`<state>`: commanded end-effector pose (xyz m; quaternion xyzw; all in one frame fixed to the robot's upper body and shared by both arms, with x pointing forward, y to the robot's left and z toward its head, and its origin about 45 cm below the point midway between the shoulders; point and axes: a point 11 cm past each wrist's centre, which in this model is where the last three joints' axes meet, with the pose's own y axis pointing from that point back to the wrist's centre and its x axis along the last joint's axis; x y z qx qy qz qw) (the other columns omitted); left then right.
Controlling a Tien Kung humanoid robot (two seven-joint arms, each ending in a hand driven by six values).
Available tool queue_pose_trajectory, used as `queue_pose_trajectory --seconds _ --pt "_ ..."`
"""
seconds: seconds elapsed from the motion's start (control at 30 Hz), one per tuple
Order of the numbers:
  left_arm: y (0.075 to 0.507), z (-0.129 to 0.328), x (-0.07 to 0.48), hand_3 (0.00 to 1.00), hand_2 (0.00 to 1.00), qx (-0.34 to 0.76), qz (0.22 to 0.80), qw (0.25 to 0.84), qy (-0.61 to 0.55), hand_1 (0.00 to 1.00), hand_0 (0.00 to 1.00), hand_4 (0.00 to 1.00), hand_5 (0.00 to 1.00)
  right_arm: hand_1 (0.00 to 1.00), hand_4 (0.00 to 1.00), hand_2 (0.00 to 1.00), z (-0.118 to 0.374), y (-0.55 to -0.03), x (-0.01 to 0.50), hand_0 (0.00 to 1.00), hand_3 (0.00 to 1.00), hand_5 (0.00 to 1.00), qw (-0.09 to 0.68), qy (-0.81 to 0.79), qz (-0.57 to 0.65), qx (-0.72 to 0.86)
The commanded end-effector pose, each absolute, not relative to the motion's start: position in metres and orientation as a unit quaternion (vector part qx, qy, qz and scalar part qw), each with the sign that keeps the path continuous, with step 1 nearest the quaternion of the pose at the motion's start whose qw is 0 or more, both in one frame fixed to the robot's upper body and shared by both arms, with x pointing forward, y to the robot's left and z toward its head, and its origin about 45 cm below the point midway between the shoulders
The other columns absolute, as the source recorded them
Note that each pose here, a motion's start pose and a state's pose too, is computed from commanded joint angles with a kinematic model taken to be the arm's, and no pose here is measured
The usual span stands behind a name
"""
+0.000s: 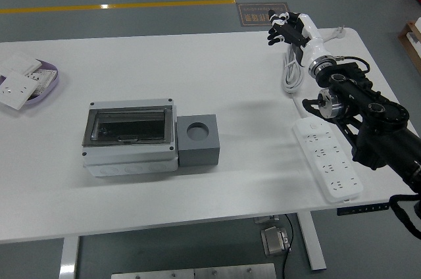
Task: Pick up the cylinder from the cube,place it in the box,flap close box
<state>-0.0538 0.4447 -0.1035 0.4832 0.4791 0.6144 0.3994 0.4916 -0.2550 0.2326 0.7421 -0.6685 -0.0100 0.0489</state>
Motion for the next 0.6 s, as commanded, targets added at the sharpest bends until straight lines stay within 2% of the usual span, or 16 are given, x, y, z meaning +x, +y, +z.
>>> queue_pose_trajectory --seconds 0.03,0.2,0.23,0.37,0.6 --pt "0.445 -0.103 -0.054 0.668 0.625 0.483 0.614 0.400 0.479 0.647 0.629 0.722 0.253 0.487 0.712 0.497 0.232 -0.254 0.492 0.521 0.537 0.143 0.050 -0.668 -0.011 0.743" --pt "0.445 -0.103 -0.054 0.668 0.625 0.483 0.615 0.399 0.479 0.647 0.629 0.722 0.253 0.487 0.712 0.497 0.230 -0.245 0.490 0.521 0.537 0.143 0.049 -0.661 -0.013 0.749" --pt "0.445 -0.103 -0.054 0.668 0.625 0.483 0.614 0.399 0.479 0.647 0.629 0.722 0.253 0.517 0.709 0.528 0.230 -0.242 0.489 0.558 0.578 0.154 0.048 -0.658 -0.014 0.752" --pt "0.445 -0.103 -0.054 0.668 0.625 0.483 0.614 0.400 0.479 0.647 0.629 0.722 0.253 0.517 0.709 0.528 0.231 -0.225 0.488 0.558 0.578 0.154 0.041 -0.644 -0.017 0.763" --pt "0.446 -0.103 -0.053 0.668 0.625 0.484 0.615 0.400 0.477 0.647 0.629 0.722 0.253 0.529 0.702 0.545 0.239 -0.176 0.479 0.567 0.587 0.148 0.029 -0.596 -0.010 0.802"
